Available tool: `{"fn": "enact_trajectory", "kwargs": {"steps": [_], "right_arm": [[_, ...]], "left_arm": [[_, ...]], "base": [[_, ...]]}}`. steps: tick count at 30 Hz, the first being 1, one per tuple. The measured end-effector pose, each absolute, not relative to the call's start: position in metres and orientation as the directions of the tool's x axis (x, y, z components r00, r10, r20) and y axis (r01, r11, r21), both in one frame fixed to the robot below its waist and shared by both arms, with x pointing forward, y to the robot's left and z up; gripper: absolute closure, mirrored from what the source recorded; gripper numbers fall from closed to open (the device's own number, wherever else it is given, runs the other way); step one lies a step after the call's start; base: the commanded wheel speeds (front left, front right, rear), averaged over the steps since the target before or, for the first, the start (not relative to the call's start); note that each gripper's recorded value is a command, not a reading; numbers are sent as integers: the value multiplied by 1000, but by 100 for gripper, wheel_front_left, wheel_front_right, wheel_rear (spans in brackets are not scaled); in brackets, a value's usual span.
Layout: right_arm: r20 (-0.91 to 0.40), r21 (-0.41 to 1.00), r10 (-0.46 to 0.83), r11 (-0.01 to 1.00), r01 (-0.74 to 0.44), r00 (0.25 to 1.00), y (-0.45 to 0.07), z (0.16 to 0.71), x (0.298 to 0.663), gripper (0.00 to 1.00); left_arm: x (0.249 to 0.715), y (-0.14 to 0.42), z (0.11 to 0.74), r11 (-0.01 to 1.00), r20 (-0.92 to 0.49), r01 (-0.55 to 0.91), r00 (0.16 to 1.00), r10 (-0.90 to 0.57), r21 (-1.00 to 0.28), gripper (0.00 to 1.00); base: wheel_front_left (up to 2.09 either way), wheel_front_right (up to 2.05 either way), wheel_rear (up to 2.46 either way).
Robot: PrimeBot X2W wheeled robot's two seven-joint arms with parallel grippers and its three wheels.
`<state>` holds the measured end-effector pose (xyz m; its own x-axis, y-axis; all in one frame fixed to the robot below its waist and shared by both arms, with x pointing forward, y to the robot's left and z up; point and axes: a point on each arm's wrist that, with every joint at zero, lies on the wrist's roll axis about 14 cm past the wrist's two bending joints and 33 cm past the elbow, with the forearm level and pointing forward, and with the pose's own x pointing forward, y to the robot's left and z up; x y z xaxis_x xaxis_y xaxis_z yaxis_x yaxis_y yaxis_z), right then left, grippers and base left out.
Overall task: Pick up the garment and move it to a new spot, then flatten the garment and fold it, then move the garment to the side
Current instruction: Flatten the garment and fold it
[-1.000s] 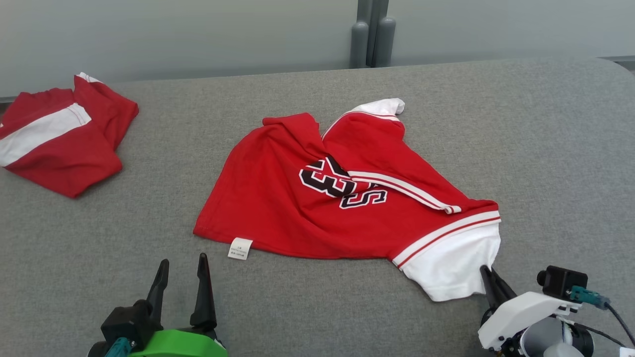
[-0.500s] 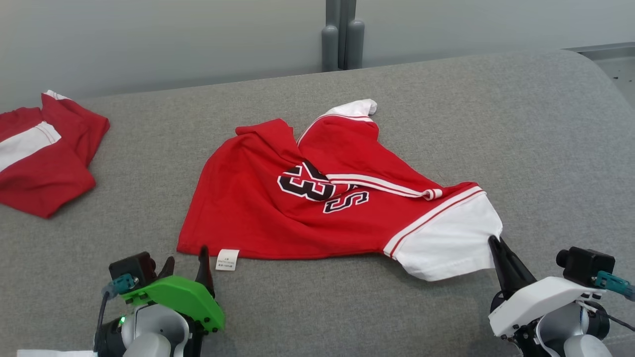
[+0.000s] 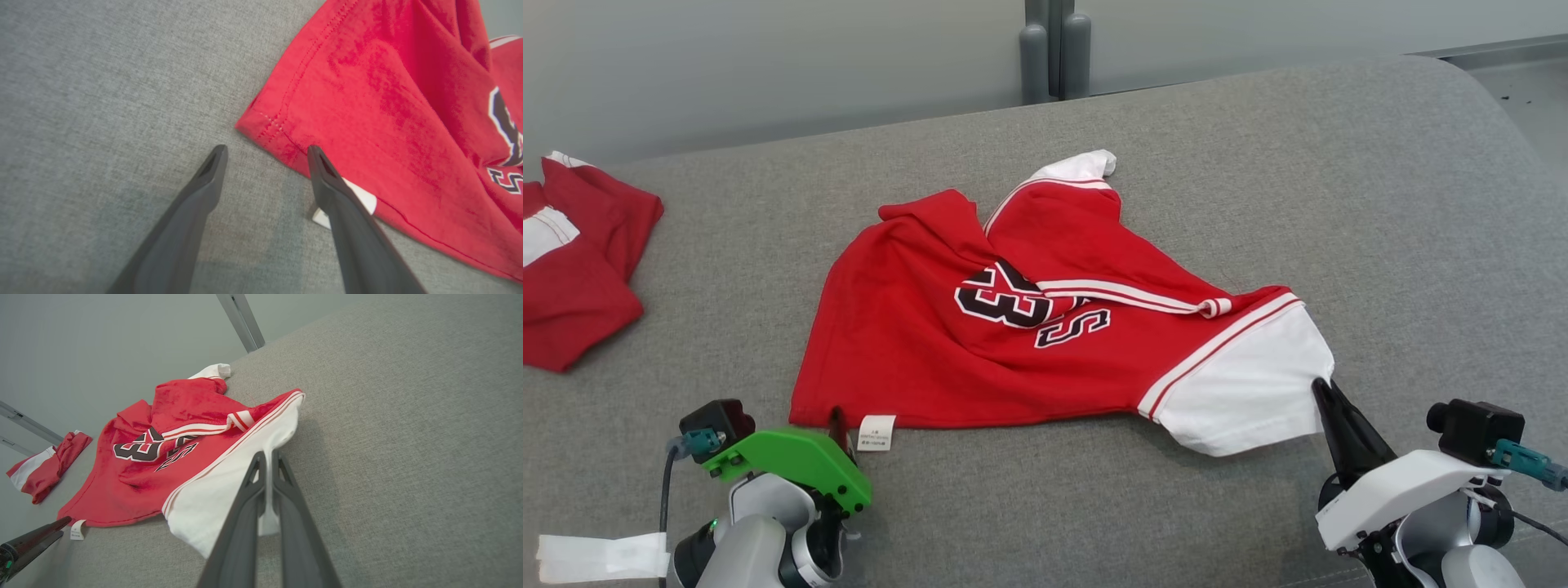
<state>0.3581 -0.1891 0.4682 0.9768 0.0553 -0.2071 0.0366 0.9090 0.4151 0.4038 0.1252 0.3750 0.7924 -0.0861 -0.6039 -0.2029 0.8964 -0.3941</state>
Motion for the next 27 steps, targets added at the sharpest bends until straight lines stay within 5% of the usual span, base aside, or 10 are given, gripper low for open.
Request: {"fn": "enact_trajectory", "kwargs": {"steps": [6,9,10,12,18,27], "right_arm": [[-206,413,47,910,43,977,-191,468,358,100],[-203,413,44,910,45,978,-192,469,358,100],[-202,412,43,910,45,978,-193,469,358,100],[-200,411,42,911,45,979,-193,470,358,100],[-183,411,42,911,38,982,-193,475,357,100],[-16,485,55,873,-40,998,-191,528,368,100]], "left_arm": [[415,126,373,890,-603,-214,794,-82,-402,0],[418,123,372,888,-605,-210,791,-92,-410,51],[419,122,372,887,-602,-205,792,-97,-413,59],[418,119,370,885,-605,-200,788,-110,-421,98],[422,114,376,863,-572,-192,810,-131,-468,100],[445,115,434,689,-346,-166,929,-130,-705,100]], "base": [[0,0,0],[0,0,0],[0,0,0],[0,0,0],[0,0,0],[0,0,0]]}}
